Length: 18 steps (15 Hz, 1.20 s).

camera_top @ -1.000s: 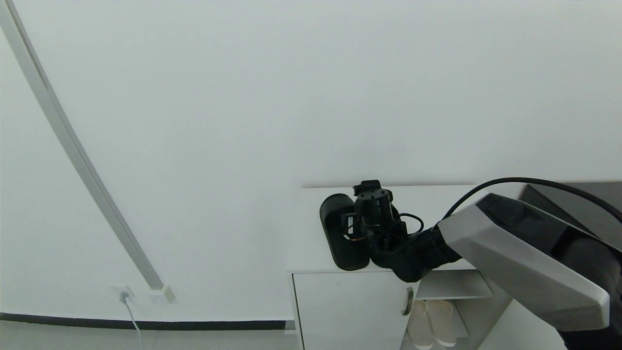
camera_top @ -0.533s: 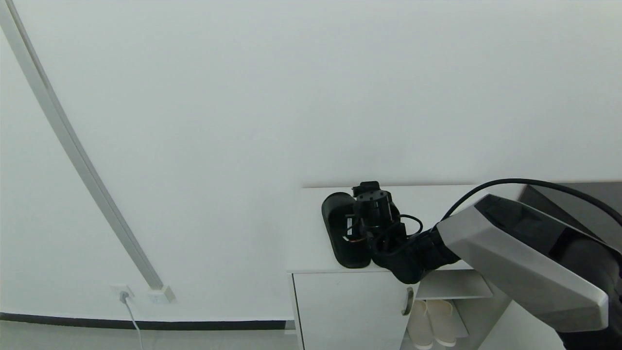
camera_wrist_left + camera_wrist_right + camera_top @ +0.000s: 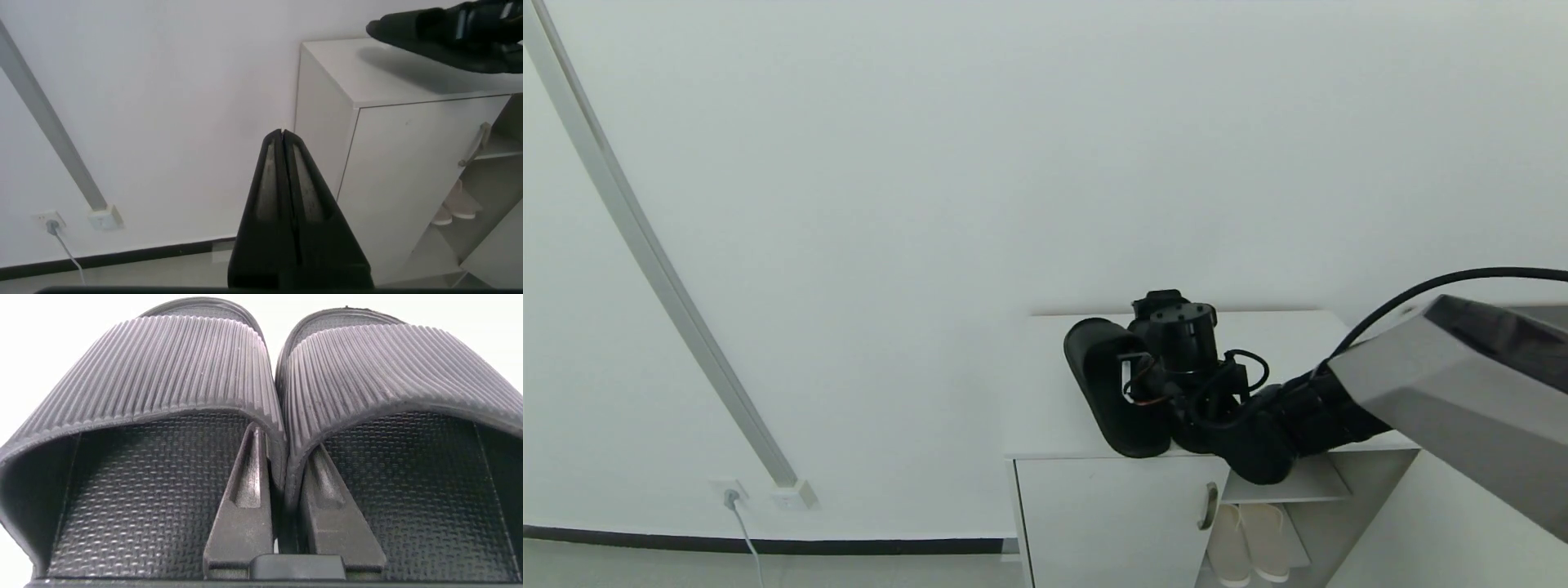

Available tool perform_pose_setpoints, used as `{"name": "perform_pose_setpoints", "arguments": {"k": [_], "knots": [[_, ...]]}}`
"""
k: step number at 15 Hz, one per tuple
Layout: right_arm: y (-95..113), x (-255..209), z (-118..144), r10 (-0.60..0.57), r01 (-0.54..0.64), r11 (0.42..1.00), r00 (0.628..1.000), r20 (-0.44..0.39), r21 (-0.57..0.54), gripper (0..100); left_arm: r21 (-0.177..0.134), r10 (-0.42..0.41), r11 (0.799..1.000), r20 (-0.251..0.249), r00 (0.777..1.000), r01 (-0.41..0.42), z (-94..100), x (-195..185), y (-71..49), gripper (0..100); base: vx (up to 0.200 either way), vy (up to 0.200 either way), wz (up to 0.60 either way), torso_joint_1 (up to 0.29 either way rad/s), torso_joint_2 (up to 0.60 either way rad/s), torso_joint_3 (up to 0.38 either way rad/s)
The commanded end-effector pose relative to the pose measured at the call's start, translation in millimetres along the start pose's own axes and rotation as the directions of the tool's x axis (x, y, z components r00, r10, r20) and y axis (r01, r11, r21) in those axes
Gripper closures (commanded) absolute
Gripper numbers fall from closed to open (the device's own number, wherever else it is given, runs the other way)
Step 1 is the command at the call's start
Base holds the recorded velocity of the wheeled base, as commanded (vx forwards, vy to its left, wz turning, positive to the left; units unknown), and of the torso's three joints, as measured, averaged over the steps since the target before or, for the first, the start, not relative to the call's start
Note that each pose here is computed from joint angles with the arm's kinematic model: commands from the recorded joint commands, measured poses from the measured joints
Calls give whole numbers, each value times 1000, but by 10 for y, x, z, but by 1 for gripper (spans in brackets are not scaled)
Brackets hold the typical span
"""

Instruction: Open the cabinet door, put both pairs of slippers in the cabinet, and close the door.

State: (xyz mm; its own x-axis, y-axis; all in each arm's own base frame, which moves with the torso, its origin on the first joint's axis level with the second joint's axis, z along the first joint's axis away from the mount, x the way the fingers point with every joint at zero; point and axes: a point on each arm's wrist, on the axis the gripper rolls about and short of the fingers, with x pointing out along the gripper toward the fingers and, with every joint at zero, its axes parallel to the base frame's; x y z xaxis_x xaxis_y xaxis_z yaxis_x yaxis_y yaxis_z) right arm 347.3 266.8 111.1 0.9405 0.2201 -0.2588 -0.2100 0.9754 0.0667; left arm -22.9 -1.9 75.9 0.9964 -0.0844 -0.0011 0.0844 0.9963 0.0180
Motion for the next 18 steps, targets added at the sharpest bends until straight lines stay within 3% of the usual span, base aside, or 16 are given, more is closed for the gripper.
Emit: {"name": "perform_pose_setpoints", "arguments": {"k": [1,7,16,18], "knots": [[-84,-573,287,90,-90,996,996,23,8,100,0,0,1000,1,1000,0,3,-1,0,100,0,0,0,0,0,0],[-248,-1544,211,325,-327,945,944,-53,-26,100,0,0,1000,1,1000,0,-1,-1,0,100,0,0,0,0,0,0],[-303,-1685,144,366,-370,929,927,-84,-32,100,0,0,1000,1,1000,0,3,-1,0,100,0,0,0,0,0,0],[-290,-1691,132,368,-372,928,926,-87,-35,100,-1,0,1000,1,1000,0,3,-1,0,100,-200,0,0,-2,5,0]]}}
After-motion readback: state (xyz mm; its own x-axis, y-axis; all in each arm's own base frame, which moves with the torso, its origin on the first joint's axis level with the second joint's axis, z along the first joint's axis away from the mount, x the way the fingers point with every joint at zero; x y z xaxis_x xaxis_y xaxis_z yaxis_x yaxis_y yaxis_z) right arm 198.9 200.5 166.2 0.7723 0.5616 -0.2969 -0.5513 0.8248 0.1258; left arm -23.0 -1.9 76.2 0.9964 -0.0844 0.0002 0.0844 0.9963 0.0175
